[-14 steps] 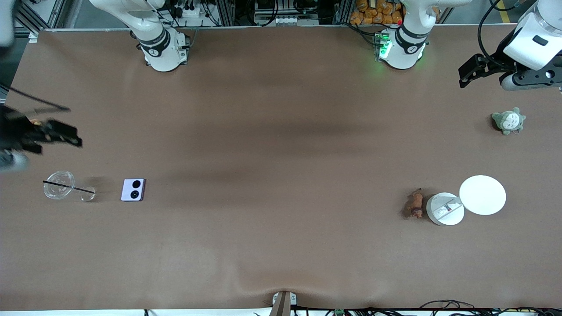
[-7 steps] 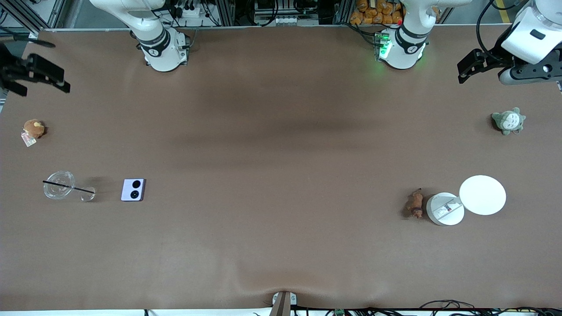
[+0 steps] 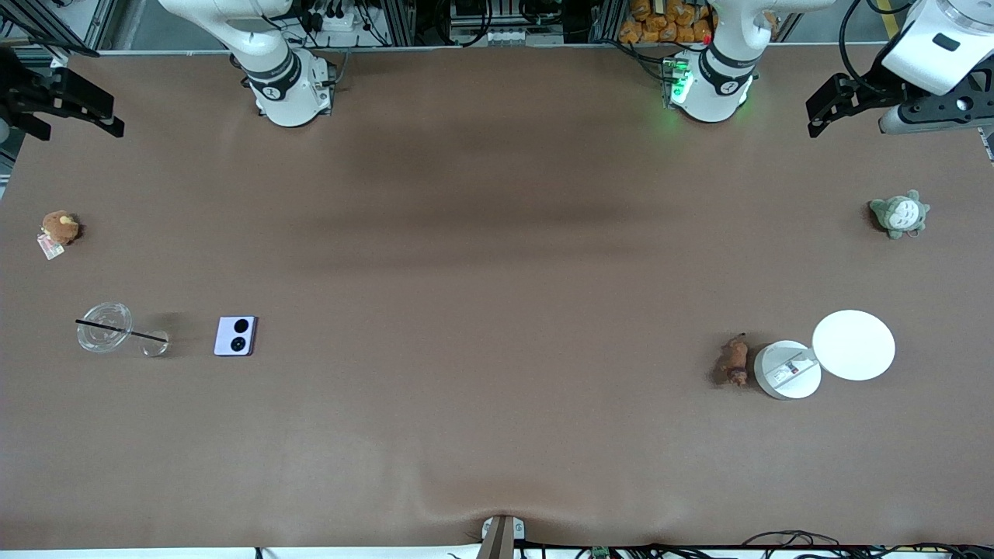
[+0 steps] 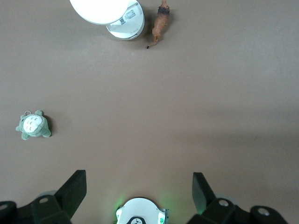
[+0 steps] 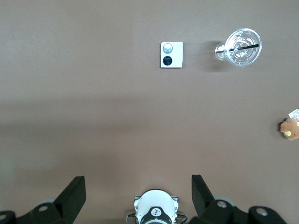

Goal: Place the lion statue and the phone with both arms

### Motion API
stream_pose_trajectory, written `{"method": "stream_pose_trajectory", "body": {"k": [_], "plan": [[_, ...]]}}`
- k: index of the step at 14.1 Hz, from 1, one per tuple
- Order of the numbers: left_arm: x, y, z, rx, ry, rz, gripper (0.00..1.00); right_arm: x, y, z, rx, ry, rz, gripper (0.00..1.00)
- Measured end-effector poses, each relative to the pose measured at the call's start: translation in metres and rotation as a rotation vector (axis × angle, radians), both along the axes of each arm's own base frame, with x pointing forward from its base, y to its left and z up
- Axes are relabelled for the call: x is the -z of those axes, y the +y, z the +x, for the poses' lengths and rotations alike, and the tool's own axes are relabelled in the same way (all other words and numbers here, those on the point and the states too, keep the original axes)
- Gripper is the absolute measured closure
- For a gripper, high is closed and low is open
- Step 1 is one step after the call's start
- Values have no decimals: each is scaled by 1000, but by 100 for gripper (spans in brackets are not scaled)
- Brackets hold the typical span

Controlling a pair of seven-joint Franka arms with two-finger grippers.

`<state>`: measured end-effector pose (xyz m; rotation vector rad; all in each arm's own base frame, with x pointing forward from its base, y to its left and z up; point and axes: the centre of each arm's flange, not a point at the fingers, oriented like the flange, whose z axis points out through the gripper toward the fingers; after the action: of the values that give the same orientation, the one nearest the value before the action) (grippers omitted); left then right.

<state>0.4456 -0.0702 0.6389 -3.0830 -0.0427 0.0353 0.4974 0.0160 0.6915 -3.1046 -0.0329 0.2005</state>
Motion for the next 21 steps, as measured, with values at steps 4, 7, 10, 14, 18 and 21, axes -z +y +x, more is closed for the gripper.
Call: {"method": "stream_pose_trajectory", "body": {"k": [4,7,10,14,18,21], "plan": [[-3,0,0,1,-15,-2,0,5,1,3,-2,-5,-5,0],[-6,2,6,-4,-25,-6,0,4,2,5,-4,-22,-8,0],[-8,2,11,-4,-28,-7,0,3,8,5,-16,-28,-9,0],[-7,1,18,-4,-26,-8,0,3,12,5,-24,-32,-10,0],[-4,-1,23,-3,-18,-22,0,3,12,5,-24,-32,-10,0],[-7,-1,27,-5,-22,-28,0,3,12,5,-24,-32,-10,0]]}}
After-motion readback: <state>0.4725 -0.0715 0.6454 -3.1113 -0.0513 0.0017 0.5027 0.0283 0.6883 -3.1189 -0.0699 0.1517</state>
